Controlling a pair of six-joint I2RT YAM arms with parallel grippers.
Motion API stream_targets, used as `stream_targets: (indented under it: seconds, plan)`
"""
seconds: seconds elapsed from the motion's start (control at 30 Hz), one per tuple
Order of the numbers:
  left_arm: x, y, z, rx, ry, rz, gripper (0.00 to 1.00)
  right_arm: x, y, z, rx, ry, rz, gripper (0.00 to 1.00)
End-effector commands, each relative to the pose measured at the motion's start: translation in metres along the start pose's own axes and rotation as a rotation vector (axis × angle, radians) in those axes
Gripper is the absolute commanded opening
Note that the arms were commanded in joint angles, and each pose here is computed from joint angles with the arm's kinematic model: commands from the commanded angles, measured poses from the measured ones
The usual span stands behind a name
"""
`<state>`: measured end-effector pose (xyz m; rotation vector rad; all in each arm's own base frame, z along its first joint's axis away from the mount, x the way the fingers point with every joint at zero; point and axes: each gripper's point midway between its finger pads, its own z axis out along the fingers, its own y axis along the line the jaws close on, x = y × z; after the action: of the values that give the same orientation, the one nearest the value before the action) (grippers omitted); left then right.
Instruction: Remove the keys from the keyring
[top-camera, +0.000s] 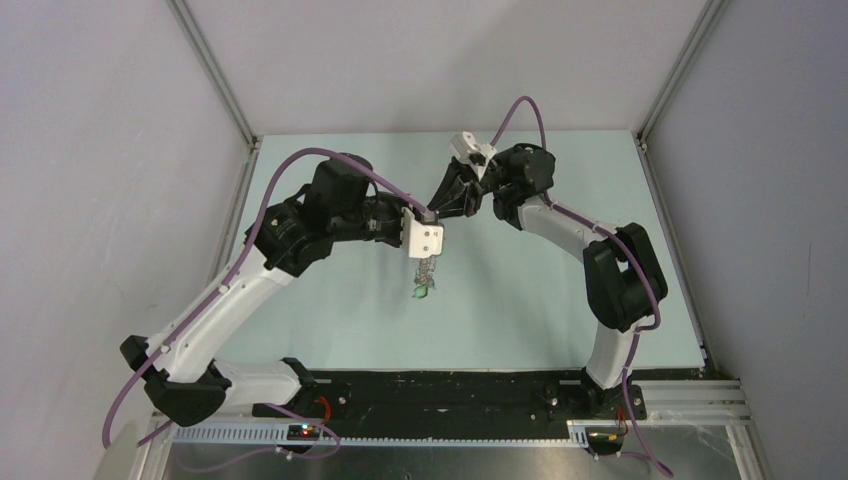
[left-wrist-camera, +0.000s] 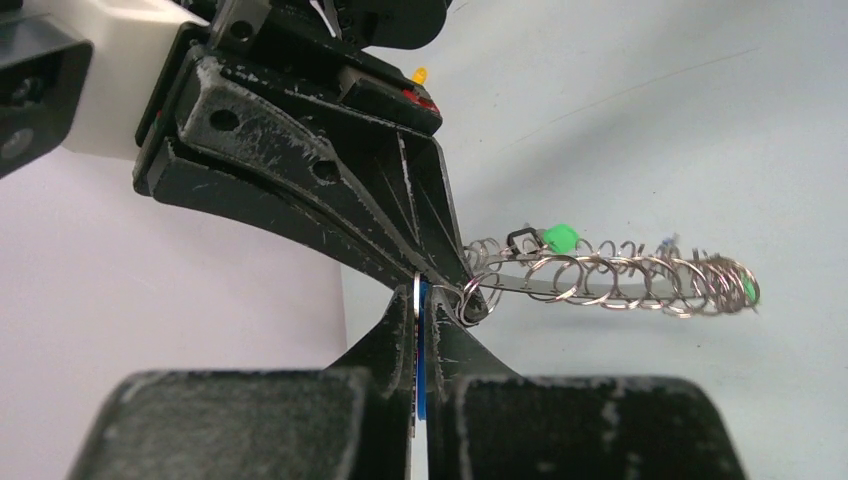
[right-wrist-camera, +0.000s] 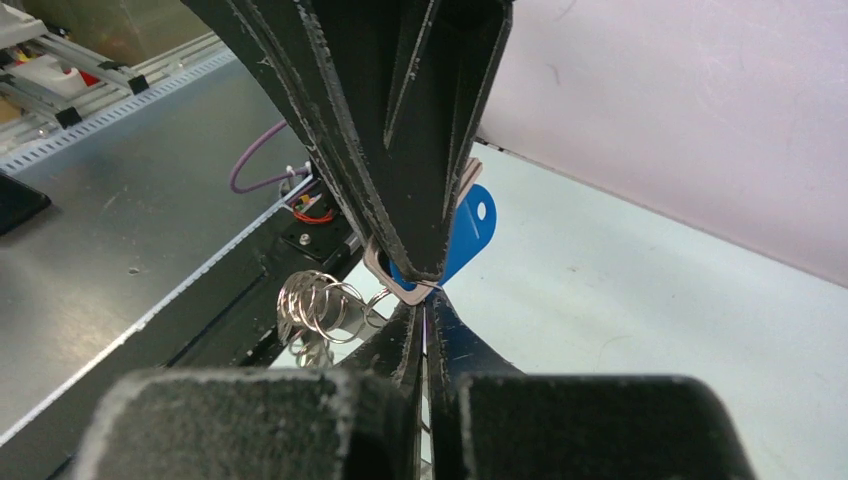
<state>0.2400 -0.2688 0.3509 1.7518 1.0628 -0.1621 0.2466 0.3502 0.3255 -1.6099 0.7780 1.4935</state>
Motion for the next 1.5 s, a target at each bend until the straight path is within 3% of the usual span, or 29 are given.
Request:
stream_targets:
  seconds: [0.0, 0.37, 0.53, 0.7, 1.0, 1.17, 1.3, 1.37, 1.47]
  plan:
    - [-0.028, 0.053, -0.019, -0.203, -0.069, 0.11, 0.0, -0.032, 0.003, 0.004, 0.026, -0.042, 0.008, 0.0]
    - [-0.029, 0.048, -0.023, -0.232, -0.097, 0.107, 0.0, -0.038, 0.003, -0.008, 0.141, -0.153, 0.2, 0.0]
    - [-0.03, 0.048, -0.025, -0.243, -0.105, 0.103, 0.0, -0.04, -0.018, -0.015, 0.329, -0.283, 0.33, 0.0]
    - [-0.027, 0.044, -0.022, -0.239, -0.106, 0.092, 0.0, -0.011, -0.055, -0.028, 0.768, -0.17, 0.485, 0.0]
    - [-0.027, 0.04, -0.022, -0.248, -0.12, 0.096, 0.0, 0.016, -0.048, -0.025, 0.841, -0.099, 0.831, 0.0]
    - [-0.025, 0.037, -0.021, -0.252, -0.12, 0.094, 0.0, 0.016, -0.042, -0.035, 0.856, -0.044, 0.727, 0.01]
    - [-0.028, 0.031, -0.021, -0.233, -0.149, 0.088, 0.0, 0.003, -0.042, -0.058, 0.83, -0.078, 0.694, 0.08]
    - [-0.03, 0.026, -0.021, -0.224, -0.163, 0.084, 0.0, -0.007, -0.037, -0.063, 0.765, -0.08, 0.639, 0.16]
    - [-0.031, 0.019, -0.023, -0.212, -0.184, 0.081, 0.0, -0.015, -0.03, -0.069, 0.732, -0.036, 0.504, 0.39]
